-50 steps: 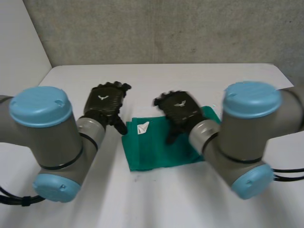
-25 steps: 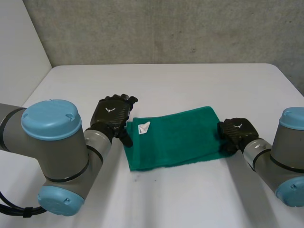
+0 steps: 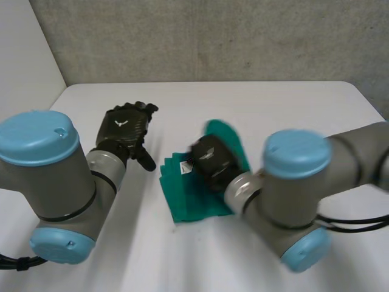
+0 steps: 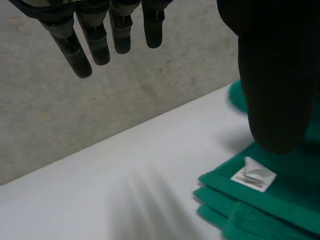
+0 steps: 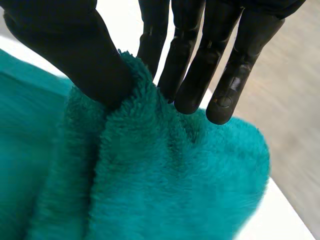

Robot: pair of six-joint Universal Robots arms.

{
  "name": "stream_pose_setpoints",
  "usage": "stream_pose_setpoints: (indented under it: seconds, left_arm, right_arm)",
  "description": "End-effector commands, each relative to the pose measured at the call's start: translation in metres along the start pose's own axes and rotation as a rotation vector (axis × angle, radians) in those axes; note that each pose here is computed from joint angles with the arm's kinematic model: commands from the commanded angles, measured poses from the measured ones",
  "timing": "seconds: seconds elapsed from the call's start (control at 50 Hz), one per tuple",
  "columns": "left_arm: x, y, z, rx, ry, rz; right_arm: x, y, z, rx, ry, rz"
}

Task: Fold the towel.

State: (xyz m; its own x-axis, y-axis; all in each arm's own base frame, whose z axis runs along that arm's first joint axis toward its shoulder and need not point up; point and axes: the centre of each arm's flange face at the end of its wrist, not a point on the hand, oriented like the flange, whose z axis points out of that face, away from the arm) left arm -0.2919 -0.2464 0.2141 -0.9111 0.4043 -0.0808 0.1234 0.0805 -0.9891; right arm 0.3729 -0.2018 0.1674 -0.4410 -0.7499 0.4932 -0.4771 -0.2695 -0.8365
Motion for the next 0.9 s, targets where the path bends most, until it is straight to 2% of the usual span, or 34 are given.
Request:
stream_pose_setpoints:
  seconds: [0.02, 0.1, 0.2, 0.24, 0.38, 0.44, 0.52, 0.56, 0.72, 0.9]
  left_arm:
    - [-0.007, 0.0, 0.002, -0.001, -0.028, -0.004]
    - [-0.006, 0.002, 0.003, -0.007, -0.025, -0.002]
    - [0.001, 0.004, 0.005, -0.009, -0.005, -0.002]
    - [0.005, 0.005, 0.006, -0.008, 0.006, 0.0]
    - [0.047, 0.014, 0.008, -0.013, 0.117, -0.043]
    - [0.054, 0.022, 0.013, -0.033, 0.135, -0.062]
    - [0.06, 0.04, 0.016, -0.091, 0.148, -0.056]
    - [0.059, 0.06, 0.014, -0.179, 0.134, -0.035]
    - [0.043, 0.093, 0.005, -0.363, 0.038, 0.023]
    - [0.043, 0.088, 0.001, -0.36, 0.046, 0.028]
  right_arm:
    - [-0.049, 0.004, 0.006, 0.017, -0.136, -0.076]
    - [-0.038, 0.006, 0.006, -0.018, -0.062, -0.043]
    - [0.025, -0.021, -0.015, 0.027, 0.121, 0.172]
    - [0.039, -0.02, -0.019, 0.033, 0.146, 0.246]
    - [0.085, 0.004, -0.022, -0.013, 0.169, 0.485]
    - [0.092, 0.015, -0.018, -0.058, 0.134, 0.519]
    - [0.078, 0.046, 0.002, -0.166, 0.074, 0.561]
    - [0.074, 0.056, 0.009, -0.199, 0.062, 0.567]
    - [0.068, 0.086, 0.027, -0.312, 0.025, 0.603]
    - [0.072, 0.07, 0.023, -0.288, 0.02, 0.531]
